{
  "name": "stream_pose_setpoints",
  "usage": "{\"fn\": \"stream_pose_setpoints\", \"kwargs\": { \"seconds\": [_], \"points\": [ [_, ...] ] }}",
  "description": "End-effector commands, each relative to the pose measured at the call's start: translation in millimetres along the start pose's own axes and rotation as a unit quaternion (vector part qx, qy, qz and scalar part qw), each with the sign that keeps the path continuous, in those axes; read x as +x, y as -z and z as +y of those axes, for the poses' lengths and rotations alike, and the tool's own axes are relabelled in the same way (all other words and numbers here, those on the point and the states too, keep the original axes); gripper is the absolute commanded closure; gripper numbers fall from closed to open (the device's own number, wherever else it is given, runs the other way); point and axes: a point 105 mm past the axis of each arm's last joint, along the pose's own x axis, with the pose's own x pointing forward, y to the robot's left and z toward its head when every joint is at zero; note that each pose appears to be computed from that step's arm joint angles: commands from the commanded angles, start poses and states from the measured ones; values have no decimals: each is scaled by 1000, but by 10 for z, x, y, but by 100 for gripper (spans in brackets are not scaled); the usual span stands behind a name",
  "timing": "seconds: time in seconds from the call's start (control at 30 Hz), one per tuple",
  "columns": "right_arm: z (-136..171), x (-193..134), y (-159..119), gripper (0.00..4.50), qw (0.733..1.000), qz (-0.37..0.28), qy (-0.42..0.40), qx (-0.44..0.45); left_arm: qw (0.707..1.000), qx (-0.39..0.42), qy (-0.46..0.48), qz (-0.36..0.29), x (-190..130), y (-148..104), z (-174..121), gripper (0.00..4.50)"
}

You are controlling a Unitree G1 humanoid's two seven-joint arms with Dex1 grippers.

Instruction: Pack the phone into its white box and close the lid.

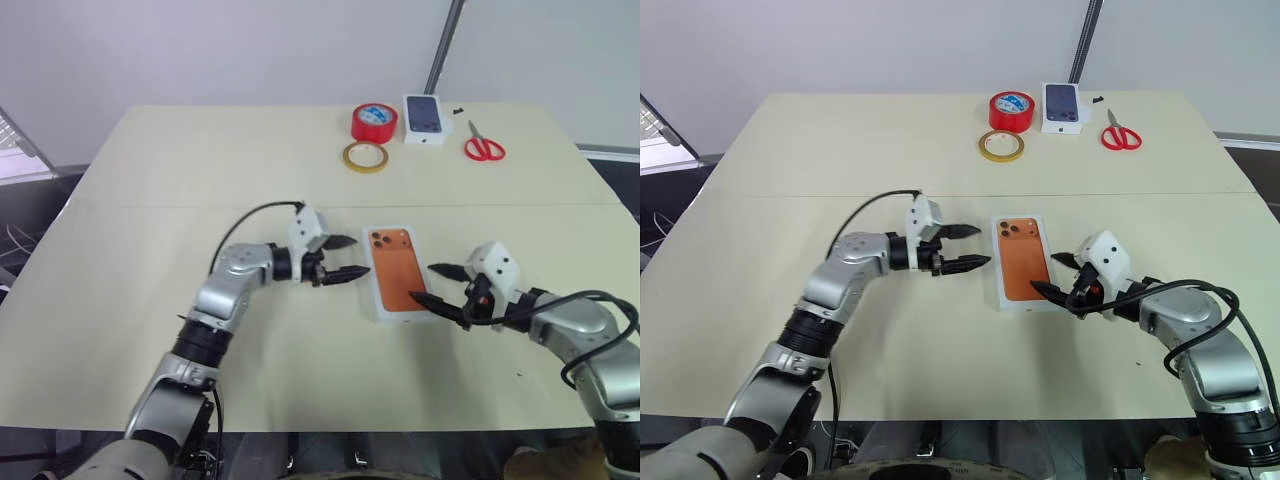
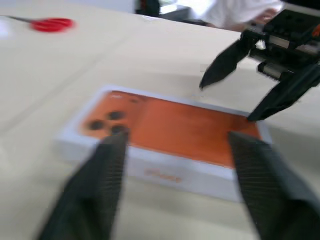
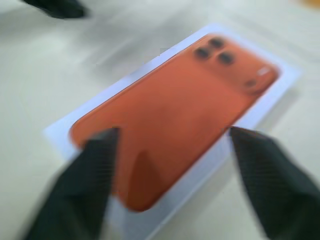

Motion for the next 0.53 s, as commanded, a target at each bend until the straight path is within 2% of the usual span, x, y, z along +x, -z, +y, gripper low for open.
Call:
{"fn": "stream_pose_setpoints", "kwargs": {
  "seconds": [0.03, 0.17, 0.33, 0.53],
  "points": [
    [-140, -169, -174, 8, 999, -39, 21, 2, 999, 16, -36, 2, -395, -96, 158, 24],
    [-209, -357, -161, 8, 999, -29, 23, -17, 992, 46, -106, 43, -844, 56, 348, 24],
    [-286, -539, -87, 8, 999, -11, 27, -12, 987, 27, -140, 72, -1265, 249, 354, 24],
    [-316, -713, 3, 8, 1000, 5, 27, -4, 983, 7, -165, 81, -1561, 332, 303, 24]
  ]
}}
